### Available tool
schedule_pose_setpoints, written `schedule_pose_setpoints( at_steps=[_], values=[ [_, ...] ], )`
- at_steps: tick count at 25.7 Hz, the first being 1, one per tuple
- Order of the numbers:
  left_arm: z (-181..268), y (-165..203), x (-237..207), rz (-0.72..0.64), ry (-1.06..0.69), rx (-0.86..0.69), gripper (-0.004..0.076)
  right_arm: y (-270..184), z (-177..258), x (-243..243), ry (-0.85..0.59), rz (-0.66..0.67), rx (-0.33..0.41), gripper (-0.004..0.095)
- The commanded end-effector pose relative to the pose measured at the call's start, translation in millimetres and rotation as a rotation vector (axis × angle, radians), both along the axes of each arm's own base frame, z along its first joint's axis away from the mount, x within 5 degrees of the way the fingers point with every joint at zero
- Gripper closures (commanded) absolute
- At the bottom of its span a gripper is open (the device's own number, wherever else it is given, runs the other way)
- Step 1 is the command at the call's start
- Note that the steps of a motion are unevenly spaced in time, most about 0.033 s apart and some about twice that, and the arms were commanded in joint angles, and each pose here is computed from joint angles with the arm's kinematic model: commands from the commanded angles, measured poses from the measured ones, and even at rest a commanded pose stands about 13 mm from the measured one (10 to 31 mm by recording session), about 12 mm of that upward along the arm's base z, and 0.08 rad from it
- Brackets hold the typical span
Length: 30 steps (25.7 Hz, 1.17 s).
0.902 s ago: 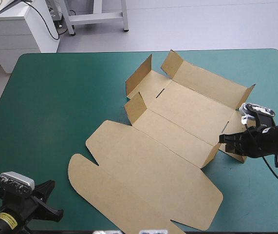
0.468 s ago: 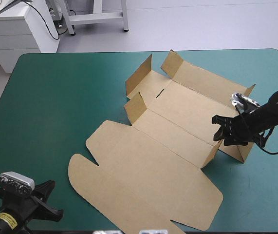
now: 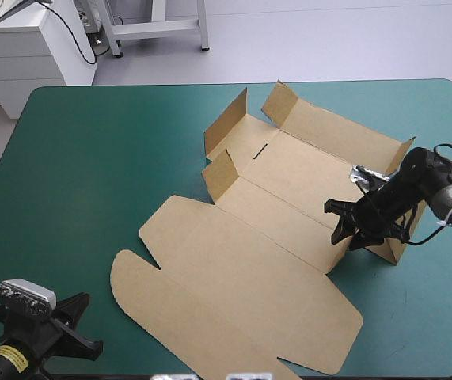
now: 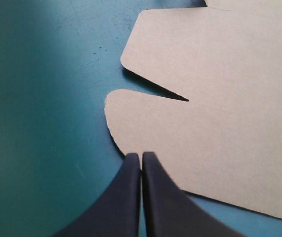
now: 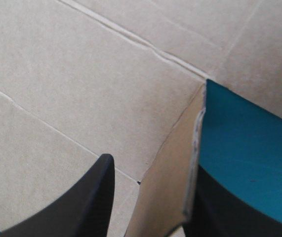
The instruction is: Fold the box
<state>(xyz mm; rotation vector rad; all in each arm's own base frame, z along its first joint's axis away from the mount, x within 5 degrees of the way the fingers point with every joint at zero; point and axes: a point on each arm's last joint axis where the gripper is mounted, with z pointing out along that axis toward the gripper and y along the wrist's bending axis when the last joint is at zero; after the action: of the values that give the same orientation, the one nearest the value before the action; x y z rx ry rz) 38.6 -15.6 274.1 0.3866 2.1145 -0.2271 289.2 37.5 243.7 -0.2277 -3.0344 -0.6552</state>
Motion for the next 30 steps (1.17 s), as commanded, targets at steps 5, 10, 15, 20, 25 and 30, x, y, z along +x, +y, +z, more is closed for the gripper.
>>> schedule_pose_setpoints(
  at_steps=[5, 10, 15, 20, 25, 30],
  values=[
    [13.3, -1.7, 3.2, -0.006, -0.072, -0.031, 0.0731, 8.4, 14.7, -6.1, -0.005, 0.034, -0.042, 0.0768],
    [13.3, -1.7, 3.2, -0.006, -0.072, -0.031, 0.0731, 4.9, 13.4, -6.4, -0.002, 0.038, -0.083, 0.0916],
    [13.3, -1.7, 3.2, -0.006, -0.072, -0.031, 0.0731, 4.2, 13.1, -6.5, -0.002, 0.041, -0.092, 0.0916],
    [13.3, -1.7, 3.2, -0.006, -0.072, -0.031, 0.0731, 4.1, 13.1, -5.4, -0.013, 0.036, -0.093, 0.0916],
    [13.3, -1.7, 3.2, -0.006, -0.072, -0.031, 0.0731, 1.3, 12.4, 1.4, -0.087, 0.02, -0.126, 0.0918],
    [13.4, -1.7, 3.3, -0.006, -0.074, -0.032, 0.0731, -3.2, 22.1, 16.2, -0.242, 0.042, -0.184, 0.0918]
  ],
)
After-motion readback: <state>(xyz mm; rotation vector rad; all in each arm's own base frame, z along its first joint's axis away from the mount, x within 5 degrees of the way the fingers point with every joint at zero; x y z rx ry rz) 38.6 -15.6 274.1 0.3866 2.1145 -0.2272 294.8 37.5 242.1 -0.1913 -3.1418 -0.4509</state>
